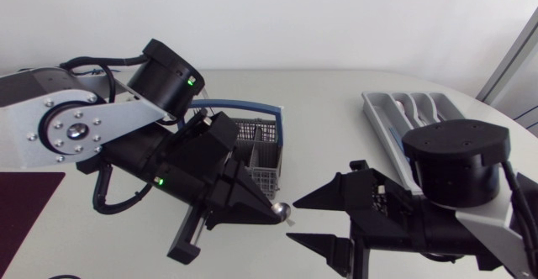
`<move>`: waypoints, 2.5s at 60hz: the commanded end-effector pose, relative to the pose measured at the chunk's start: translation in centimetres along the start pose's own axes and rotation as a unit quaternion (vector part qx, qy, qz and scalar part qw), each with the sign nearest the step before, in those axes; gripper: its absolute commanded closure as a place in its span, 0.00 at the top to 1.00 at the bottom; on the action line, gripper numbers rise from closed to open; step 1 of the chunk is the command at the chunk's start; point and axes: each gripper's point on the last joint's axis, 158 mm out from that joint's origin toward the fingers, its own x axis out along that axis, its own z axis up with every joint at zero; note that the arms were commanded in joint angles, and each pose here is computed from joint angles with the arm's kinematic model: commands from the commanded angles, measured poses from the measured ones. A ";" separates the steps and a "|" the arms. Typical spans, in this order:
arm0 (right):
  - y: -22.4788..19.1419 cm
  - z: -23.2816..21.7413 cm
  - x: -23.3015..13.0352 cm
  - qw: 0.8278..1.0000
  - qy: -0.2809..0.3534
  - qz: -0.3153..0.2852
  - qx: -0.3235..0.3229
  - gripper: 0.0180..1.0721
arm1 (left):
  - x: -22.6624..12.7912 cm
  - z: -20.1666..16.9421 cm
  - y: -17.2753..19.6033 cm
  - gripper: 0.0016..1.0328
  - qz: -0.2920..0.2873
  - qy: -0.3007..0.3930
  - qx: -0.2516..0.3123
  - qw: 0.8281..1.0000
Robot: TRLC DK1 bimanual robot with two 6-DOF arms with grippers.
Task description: Unload the cutlery basket into the drawer organizer.
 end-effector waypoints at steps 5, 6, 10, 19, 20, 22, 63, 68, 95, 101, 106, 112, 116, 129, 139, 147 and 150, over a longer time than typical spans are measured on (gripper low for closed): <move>-0.2 1.7 0.2 1.000 -0.018 -0.001 -0.021 0.39 | -0.1 1.1 -0.2 0.03 -0.009 -0.008 0.020 1.000; -0.2 1.8 0.2 1.000 -0.020 -0.001 -0.022 0.38 | -0.2 1.1 -0.2 0.03 -0.009 -0.009 0.019 1.000; -0.3 1.9 0.3 0.999 -0.021 -0.002 -0.024 0.35 | -0.2 1.0 -0.3 0.03 -0.012 -0.010 0.017 1.000; -0.1 2.1 0.5 0.999 -0.023 -0.001 -0.028 0.20 | -0.3 1.0 -0.1 0.03 -0.009 -0.010 0.015 1.000; -0.1 2.1 0.6 0.999 -0.023 0.000 -0.028 0.18 | -0.3 1.0 -0.1 0.03 -0.009 -0.010 0.016 1.000; 0.0 2.1 0.6 0.999 -0.022 0.000 -0.028 0.16 | -0.4 1.0 0.0 0.03 -0.008 -0.011 0.015 1.000; 0.5 0.1 1.2 1.000 0.003 0.007 -0.014 0.06 | -1.0 2.4 1.0 0.65 0.006 -0.034 0.009 0.999; 0.4 -0.7 1.3 1.000 0.014 0.004 -0.010 0.06 | -1.4 3.0 1.6 0.81 0.017 -0.043 0.006 0.999; -8.4 -6.5 -3.8 0.987 0.067 -0.146 0.031 0.06 | -6.2 3.7 11.9 0.89 0.237 -0.058 -0.045 0.969; -12.0 -8.8 -6.5 0.973 0.088 -0.209 0.031 0.06 | -7.3 1.7 13.8 0.89 0.285 -0.033 -0.063 0.956; -14.2 -10.3 -8.5 0.963 0.100 -0.247 0.030 0.06 | -8.0 0.6 14.2 0.89 0.302 -0.024 -0.066 0.951; -16.6 -12.3 -10.9 0.948 0.120 -0.293 0.028 0.06 | -9.2 -1.0 15.0 0.89 0.334 -0.009 -0.074 0.939; -18.1 -13.6 -12.4 0.939 0.131 -0.317 0.030 0.06 | -9.7 -1.7 15.3 0.89 0.347 -0.001 -0.076 0.935; -22.4 -18.0 -17.3 0.905 0.171 -0.389 0.028 0.06 | -10.6 -3.4 15.7 0.89 0.371 0.016 -0.087 0.925; -25.3 -21.8 -21.2 0.883 0.201 -0.422 0.035 0.06 | -11.2 -3.9 15.7 0.89 0.377 0.016 -0.092 0.922; -27.1 -24.4 -23.5 0.872 0.221 -0.435 0.036 0.06 | -11.2 -4.0 15.8 0.89 0.383 0.021 -0.092 0.919; -27.6 -25.1 -24.2 0.869 0.227 -0.438 0.034 0.06 | -11.0 -4.0 15.8 0.89 0.385 0.026 -0.090 0.918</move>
